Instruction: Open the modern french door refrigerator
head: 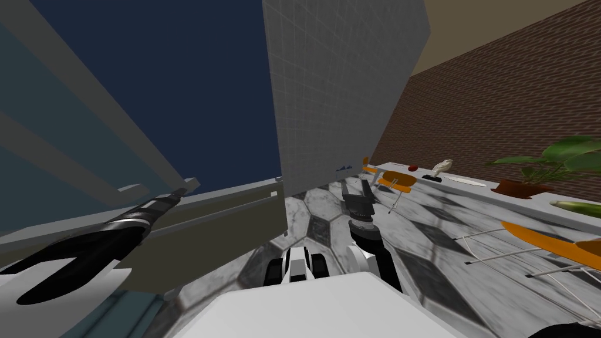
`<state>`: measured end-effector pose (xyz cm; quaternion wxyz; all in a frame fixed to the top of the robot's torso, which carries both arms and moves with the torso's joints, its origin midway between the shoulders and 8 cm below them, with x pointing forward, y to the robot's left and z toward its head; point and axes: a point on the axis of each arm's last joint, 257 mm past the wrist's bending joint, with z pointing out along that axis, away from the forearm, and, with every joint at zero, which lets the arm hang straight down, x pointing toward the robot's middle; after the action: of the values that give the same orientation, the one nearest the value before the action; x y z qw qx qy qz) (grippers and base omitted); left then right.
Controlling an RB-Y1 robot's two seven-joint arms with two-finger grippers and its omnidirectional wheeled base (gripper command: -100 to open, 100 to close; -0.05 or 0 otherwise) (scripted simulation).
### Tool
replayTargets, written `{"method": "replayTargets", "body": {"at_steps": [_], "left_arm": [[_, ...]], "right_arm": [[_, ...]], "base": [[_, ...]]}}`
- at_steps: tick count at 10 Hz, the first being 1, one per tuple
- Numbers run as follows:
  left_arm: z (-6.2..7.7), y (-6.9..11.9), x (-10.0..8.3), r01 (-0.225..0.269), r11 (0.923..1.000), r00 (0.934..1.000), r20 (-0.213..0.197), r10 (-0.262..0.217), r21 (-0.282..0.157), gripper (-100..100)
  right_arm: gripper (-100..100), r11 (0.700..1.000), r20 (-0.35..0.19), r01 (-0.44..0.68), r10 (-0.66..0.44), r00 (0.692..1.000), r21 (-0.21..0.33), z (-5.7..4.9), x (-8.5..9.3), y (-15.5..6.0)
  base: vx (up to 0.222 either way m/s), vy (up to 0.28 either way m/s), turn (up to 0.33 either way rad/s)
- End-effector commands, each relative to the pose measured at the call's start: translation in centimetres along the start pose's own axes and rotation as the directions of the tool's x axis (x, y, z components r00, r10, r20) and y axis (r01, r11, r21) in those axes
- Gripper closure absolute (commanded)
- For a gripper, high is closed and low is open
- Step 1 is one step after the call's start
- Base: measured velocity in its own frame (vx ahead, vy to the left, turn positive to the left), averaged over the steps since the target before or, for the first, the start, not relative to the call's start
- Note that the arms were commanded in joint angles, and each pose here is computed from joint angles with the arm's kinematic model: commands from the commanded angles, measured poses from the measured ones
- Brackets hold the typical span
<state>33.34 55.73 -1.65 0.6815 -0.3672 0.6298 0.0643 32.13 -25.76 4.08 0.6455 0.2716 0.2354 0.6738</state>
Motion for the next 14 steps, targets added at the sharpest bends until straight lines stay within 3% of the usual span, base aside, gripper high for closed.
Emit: {"method": "replayTargets", "body": {"at_steps": [1,6,9,10,11,12,14], "left_arm": [[-0.8,-1.8,-1.3,-0.013,0.9996,0.9999,0.011,0.012,0.024,-100],[-3.1,-6.2,-1.7,-0.011,0.9922,0.9999,0.012,0.009,0.124,-100],[-3.0,-5.9,-1.8,-0.012,0.9936,0.9999,0.012,0.011,0.112,-100],[-3.0,-5.9,-1.8,-0.012,0.9938,0.9999,0.013,0.01,0.11,100],[-2.6,-3.6,-2.7,-0.01,0.9992,0.9993,0.035,0.009,0.039,100],[-2.6,-3.6,-2.7,-0.01,0.9992,0.9993,0.035,0.009,0.039,100],[-2.4,-1.5,-3.8,-0.007,0.9996,0.998,0.062,0.008,-0.028,100]], "right_arm": [[0,1.0,0.0,0.0,0.0,1.0,0.0,0.0,0.0,0.0],[0,1.0,0.0,0.0,0.0,1.0,0.0,0.0,0.0,0.0],[0,1.0,0.0,0.0,0.0,1.0,0.0,0.0,0.0,0.0],[0,1.0,0.0,0.0,0.0,1.0,0.0,0.0,0.0,0.0],[0,1.0,0.0,0.0,0.0,1.0,0.0,0.0,0.0,0.0],[0,1.0,0.0,-0.001,0.001,1.0,0.0,0.0,0.0,0.0],[0,1.0,0.0,-0.001,0.001,1.0,0.0,0.0,0.0,0.0]], "base": [[0.057,0.096,0.003],[0.021,0.033,-0.006],[0.047,0.024,-0.016],[0.006,0.005,0.013],[-0.024,-0.179,0.017],[-0.024,-0.241,0.065],[-0.038,-0.224,0.033]]}}
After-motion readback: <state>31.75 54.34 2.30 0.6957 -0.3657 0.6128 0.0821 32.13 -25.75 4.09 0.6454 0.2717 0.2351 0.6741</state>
